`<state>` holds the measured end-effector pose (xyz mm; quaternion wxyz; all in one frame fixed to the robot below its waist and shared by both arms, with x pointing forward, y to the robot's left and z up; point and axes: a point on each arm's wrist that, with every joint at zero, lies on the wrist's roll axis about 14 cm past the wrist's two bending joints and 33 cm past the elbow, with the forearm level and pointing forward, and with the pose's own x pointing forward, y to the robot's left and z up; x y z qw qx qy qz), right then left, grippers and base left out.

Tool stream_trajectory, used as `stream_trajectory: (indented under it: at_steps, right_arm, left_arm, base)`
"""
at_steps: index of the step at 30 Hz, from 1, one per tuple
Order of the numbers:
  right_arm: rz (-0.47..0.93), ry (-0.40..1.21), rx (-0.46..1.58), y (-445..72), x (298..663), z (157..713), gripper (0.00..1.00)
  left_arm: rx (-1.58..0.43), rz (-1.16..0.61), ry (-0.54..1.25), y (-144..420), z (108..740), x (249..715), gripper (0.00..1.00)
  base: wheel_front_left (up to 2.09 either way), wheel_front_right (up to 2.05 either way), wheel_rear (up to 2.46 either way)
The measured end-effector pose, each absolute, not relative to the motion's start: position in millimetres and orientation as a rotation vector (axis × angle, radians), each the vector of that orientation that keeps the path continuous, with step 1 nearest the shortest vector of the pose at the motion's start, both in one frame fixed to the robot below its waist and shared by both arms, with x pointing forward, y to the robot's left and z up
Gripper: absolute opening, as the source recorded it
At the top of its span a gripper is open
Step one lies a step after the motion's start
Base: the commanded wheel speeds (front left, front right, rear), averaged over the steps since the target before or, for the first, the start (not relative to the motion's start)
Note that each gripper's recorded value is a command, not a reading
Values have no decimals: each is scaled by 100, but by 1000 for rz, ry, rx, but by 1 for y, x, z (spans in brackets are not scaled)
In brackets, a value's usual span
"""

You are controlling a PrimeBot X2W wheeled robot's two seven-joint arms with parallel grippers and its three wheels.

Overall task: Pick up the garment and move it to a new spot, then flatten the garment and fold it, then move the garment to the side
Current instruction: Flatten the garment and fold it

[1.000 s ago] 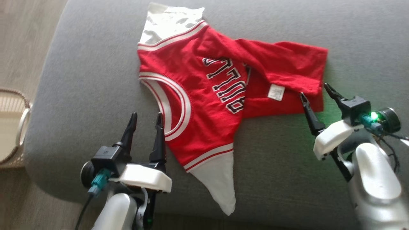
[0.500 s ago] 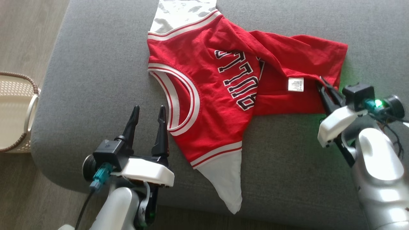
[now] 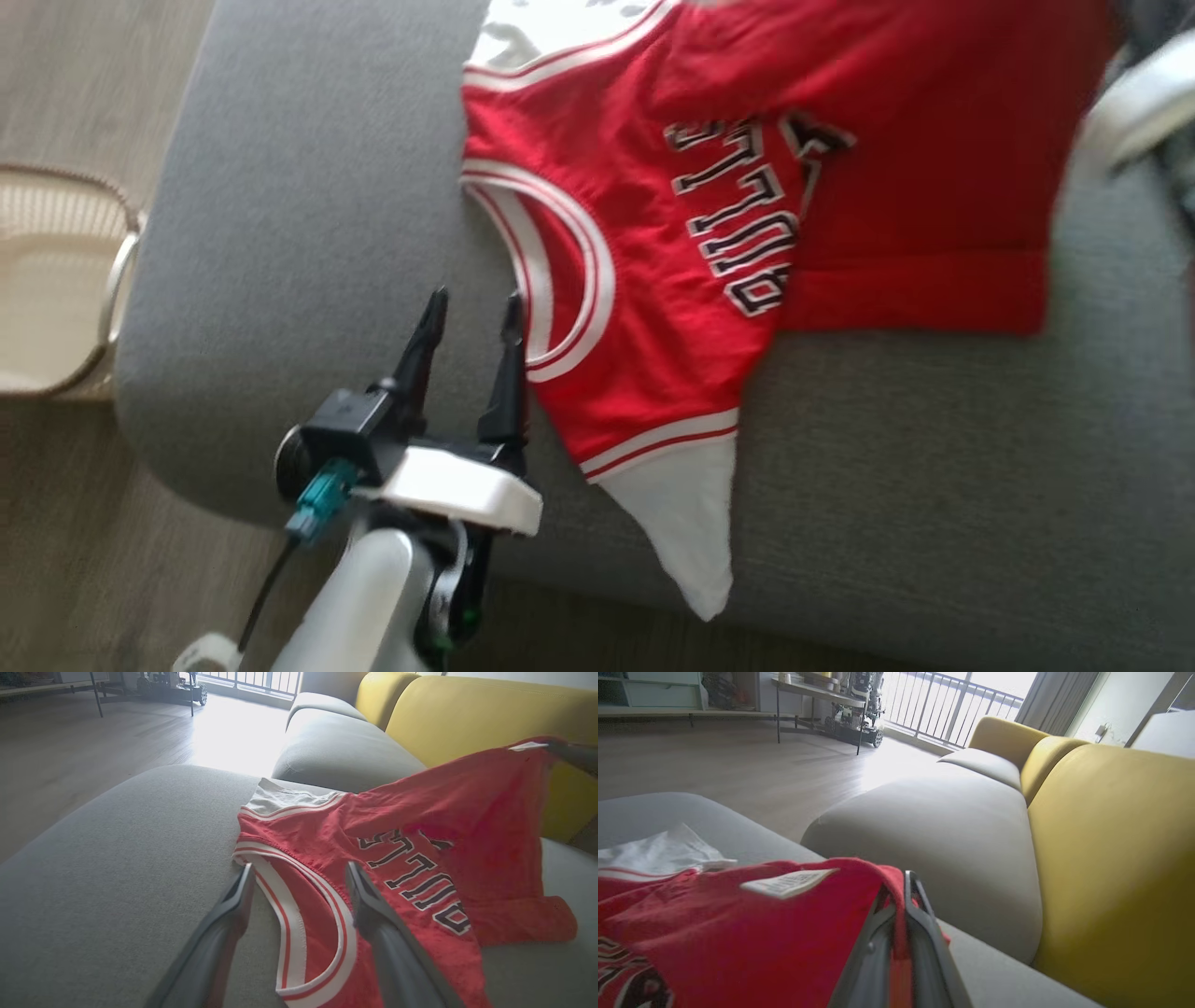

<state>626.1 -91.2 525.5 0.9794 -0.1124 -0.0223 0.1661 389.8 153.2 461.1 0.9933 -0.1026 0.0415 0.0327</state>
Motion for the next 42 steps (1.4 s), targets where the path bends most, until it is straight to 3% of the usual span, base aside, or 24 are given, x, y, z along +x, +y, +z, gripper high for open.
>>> stream_trajectory:
  at_steps: [5, 9, 10, 11, 18, 25, 34, 42]
  right_arm:
    - [316, -103, -264, -86, 680, 569, 0]
    - [323, -36, -294, -73, 709, 555, 0]
    - [332, -12, -306, -69, 713, 546, 43]
    - [338, 10, -312, -65, 717, 537, 100]
    - [372, 115, -314, -53, 719, 487, 100]
    - [361, 43, -278, -67, 699, 505, 100]
    - [306, 50, -137, -98, 633, 501, 100]
    - [218, 9, -9, -138, 551, 502, 100]
  left_arm:
    - [-208, 83, 85, 158, 461, 397, 100]
    - [-213, 131, 113, 168, 453, 394, 100]
    - [-212, 144, 120, 170, 451, 393, 100]
    - [-212, 149, 126, 172, 449, 393, 100]
    - [-196, 167, 121, 177, 450, 400, 100]
    - [-185, 136, 85, 171, 459, 408, 100]
    - [-167, 83, -2, 163, 485, 413, 100]
    - [-183, 63, -25, 159, 494, 394, 100]
  base:
    - [0, 0, 0]
    - [0, 0, 0]
    - [0, 0, 0]
    - [0, 0, 0]
    - [0, 0, 0]
    - [0, 0, 0]
    - [0, 0, 0]
    - [0, 0, 0]
